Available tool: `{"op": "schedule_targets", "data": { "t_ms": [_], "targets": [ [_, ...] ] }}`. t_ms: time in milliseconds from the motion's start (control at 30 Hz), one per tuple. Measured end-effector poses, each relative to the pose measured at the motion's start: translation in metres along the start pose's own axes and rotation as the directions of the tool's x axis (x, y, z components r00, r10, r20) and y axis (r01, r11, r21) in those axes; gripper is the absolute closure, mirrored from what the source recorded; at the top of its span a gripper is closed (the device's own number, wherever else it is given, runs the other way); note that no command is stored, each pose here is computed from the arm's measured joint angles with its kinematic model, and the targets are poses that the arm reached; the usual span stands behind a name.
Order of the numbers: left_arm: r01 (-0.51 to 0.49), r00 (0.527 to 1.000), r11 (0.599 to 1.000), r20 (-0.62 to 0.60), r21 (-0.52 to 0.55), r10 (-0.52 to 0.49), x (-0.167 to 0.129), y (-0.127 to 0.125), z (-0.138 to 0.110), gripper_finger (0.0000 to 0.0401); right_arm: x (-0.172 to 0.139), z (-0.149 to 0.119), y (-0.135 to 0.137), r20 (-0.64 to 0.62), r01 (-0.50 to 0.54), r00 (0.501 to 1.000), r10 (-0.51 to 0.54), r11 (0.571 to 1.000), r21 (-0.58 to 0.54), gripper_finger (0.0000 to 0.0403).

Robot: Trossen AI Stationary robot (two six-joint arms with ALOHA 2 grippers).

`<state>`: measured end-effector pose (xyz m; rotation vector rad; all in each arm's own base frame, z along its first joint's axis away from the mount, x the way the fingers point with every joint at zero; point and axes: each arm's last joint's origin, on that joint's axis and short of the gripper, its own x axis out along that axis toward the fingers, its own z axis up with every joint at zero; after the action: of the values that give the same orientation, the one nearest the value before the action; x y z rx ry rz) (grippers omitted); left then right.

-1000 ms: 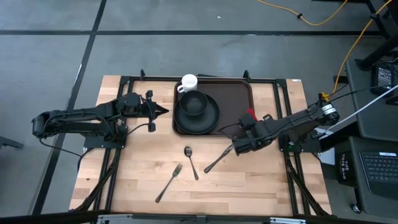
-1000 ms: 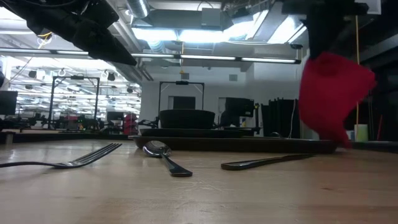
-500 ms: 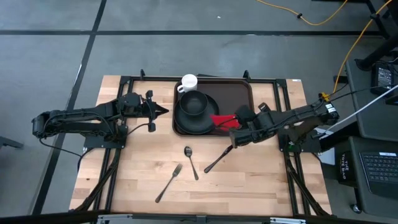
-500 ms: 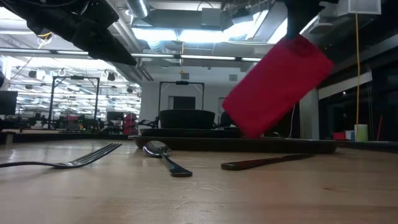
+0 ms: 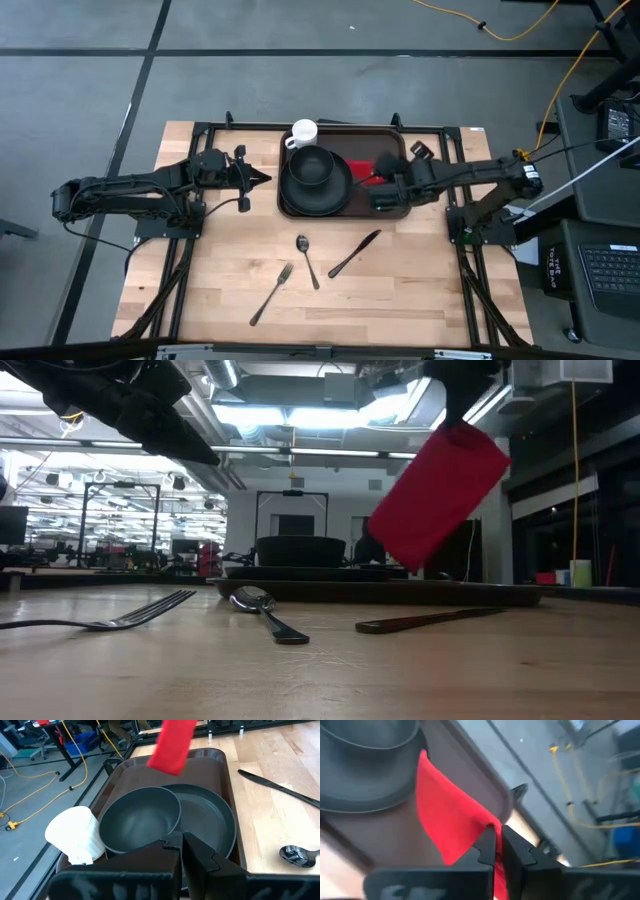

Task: Set up tray
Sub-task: Put the red napkin on the brown tray to the right of the black plate

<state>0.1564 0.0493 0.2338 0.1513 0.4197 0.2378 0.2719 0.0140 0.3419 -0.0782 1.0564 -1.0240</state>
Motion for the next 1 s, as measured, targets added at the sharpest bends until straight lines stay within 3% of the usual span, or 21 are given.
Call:
{"op": "schedule_targets", "data": {
  "t_ms": [500, 700, 1000],
  "targets": [
    [0.001, 1.000, 1.000, -0.003, -0.001, -0.001, 0.000, 0.000, 0.000, 0.0395, 0.044, 0.024, -0.017, -0.039, 0.132, 0.988, -0.148, 0.954, -0.271, 0.0388],
    [0.001, 1.000, 1.000, -0.007, -0.001, -0.001, 0.000, 0.000, -0.001, 0.0395, 0.058, 0.033, -0.022, -0.037, 0.150, 0.985, -0.169, 0.940, -0.307, 0.0388],
    [0.001, 1.000, 1.000, -0.008, 0.000, -0.001, 0.000, 0.000, -0.001, 0.0395, 0.076, 0.046, -0.037, -0.015, 0.213, 0.970, -0.243, 0.878, -0.428, 0.0388]
  ]
}}
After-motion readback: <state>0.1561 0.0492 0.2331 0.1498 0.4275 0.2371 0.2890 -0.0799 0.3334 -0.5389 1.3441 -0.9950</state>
